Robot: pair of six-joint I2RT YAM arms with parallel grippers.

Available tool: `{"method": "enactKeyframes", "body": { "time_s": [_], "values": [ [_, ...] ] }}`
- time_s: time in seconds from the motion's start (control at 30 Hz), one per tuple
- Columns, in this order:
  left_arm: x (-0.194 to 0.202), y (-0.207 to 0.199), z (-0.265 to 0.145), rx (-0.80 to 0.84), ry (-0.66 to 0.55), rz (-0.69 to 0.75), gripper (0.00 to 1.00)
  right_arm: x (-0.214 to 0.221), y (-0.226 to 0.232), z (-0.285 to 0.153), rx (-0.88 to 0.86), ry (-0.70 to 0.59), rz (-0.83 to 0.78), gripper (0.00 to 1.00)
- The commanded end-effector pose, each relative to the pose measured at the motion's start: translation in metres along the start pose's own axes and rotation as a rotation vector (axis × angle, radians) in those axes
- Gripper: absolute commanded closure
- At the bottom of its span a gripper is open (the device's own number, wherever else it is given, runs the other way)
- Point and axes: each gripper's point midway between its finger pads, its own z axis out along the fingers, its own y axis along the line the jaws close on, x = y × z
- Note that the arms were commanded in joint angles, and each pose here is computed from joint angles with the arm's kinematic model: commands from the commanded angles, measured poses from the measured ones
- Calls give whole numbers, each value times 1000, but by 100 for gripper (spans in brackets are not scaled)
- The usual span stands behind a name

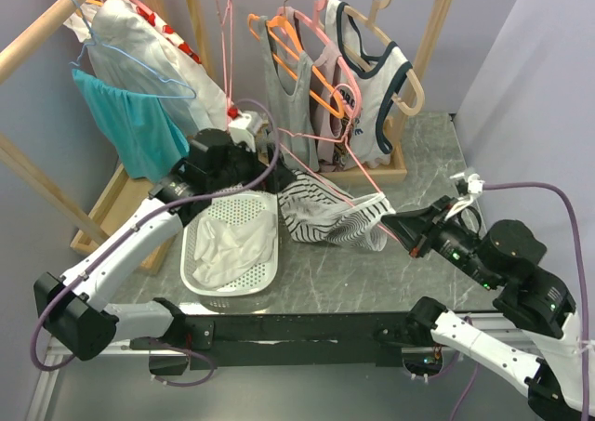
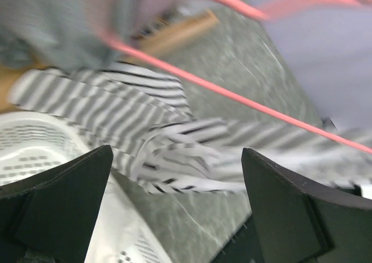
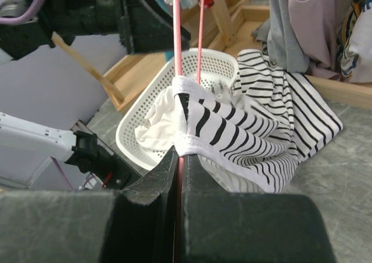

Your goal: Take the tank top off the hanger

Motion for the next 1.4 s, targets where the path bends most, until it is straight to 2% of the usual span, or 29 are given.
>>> {"method": "enactKeyframes", "body": {
  "time_s": [0.0,0.1,0.2,0.37,0.47,0.7,0.97,1.17,1.37],
  "values": [
    [14,-35,-8,94,22,-8,1,-32,17,7,-65,-115,-19,100],
    [1,-47,-18,118,-59,-30,0,-36,18,10,-62,-114,-29,100],
    [-25,-72,-37,212,-162,-23,0,-36,20,16,-67,-106,-36,100],
    [-27,-84,-29,232,-173,-34,1,-35,22,23,-79,-103,-32,100],
    [-27,-83,-19,211,-187,-144,1,-38,24,22,-86,-119,-25,100],
    [-28,-79,3,147,-234,-227,0,-40,28,17,-116,-138,-32,100],
    [-54,-97,9,229,-346,-294,0,-27,28,17,-130,-106,-16,100],
    [-56,-100,9,255,-362,-311,1,-17,24,18,-128,-87,0,100],
    [-42,-102,21,262,-299,-291,0,-18,25,17,-133,-101,0,100]
  ]
}}
